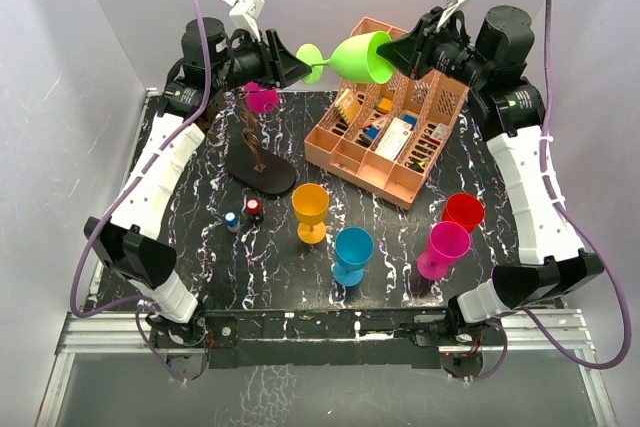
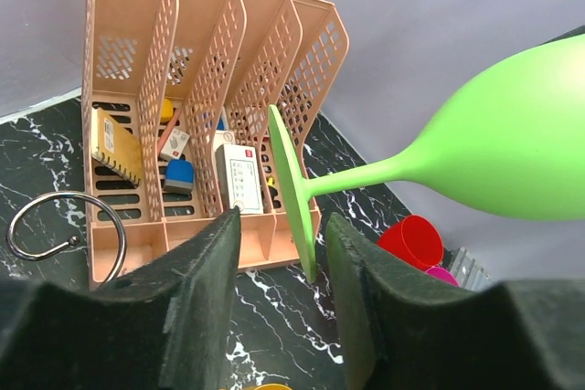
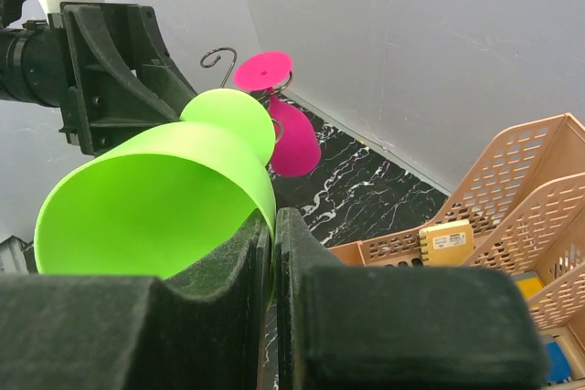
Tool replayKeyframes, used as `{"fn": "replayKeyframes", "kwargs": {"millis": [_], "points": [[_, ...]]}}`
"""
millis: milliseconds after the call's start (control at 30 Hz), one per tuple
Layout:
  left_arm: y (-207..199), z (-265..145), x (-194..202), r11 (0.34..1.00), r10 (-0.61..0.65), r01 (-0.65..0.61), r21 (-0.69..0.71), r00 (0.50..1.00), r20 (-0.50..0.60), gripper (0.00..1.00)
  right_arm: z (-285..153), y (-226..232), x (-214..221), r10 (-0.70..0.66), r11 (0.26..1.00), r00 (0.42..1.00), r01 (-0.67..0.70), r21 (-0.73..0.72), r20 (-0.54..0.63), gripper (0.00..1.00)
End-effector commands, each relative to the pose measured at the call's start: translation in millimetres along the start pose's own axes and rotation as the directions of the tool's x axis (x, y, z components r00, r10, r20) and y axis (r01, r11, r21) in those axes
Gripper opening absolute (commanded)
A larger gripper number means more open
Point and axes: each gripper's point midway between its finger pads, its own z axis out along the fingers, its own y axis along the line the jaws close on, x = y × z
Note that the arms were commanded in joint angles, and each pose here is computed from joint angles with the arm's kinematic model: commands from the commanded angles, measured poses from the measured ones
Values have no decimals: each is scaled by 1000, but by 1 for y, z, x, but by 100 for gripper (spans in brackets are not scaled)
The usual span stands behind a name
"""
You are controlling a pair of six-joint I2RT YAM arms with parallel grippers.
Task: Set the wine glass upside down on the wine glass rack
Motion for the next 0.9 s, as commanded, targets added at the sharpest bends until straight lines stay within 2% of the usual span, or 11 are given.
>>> {"fn": "replayKeyframes", "kwargs": {"millis": [0, 133, 233, 300, 333, 533, 600, 700, 867], "points": [[-18, -4, -15, 998, 23, -25, 57, 999, 42, 37, -4, 13, -24, -51, 998, 996, 54, -33, 77, 8], [-18, -2, -14, 998, 16, -19, 66, 999, 38, 27, -3, 11, -21, -50, 998, 996, 52, -29, 71, 8], [-18, -3, -13, 997, 16, -18, 70, 999, 35, 16, -3, 10, -19, -52, 998, 996, 54, -25, 70, 8], [-19, -4, -13, 997, 18, -20, 70, 999, 35, 1, -3, 9, -18, -51, 998, 996, 53, -26, 67, 8], [-20, -5, -14, 997, 20, -23, 68, 999, 37, 0, -3, 10, -18, -55, 998, 996, 57, -29, 66, 10], [-23, -21, -26, 997, 71, -72, 12, 995, 71, 0, -7, 12, -14, -79, 996, 995, 81, -30, 54, 45], [-23, -29, -31, 995, 100, -99, -16, 991, 85, 0, -10, 13, -14, -90, 995, 995, 91, -26, 52, 54], [-22, -42, -41, 989, 141, -134, -67, 984, 106, 0, -16, 12, -15, -111, 994, 993, 111, -7, 50, 63], [-7, -75, -66, 964, 211, -179, -197, 965, 157, 0, -29, 7, -19, -159, 986, 986, 157, 49, 45, 69]]}}
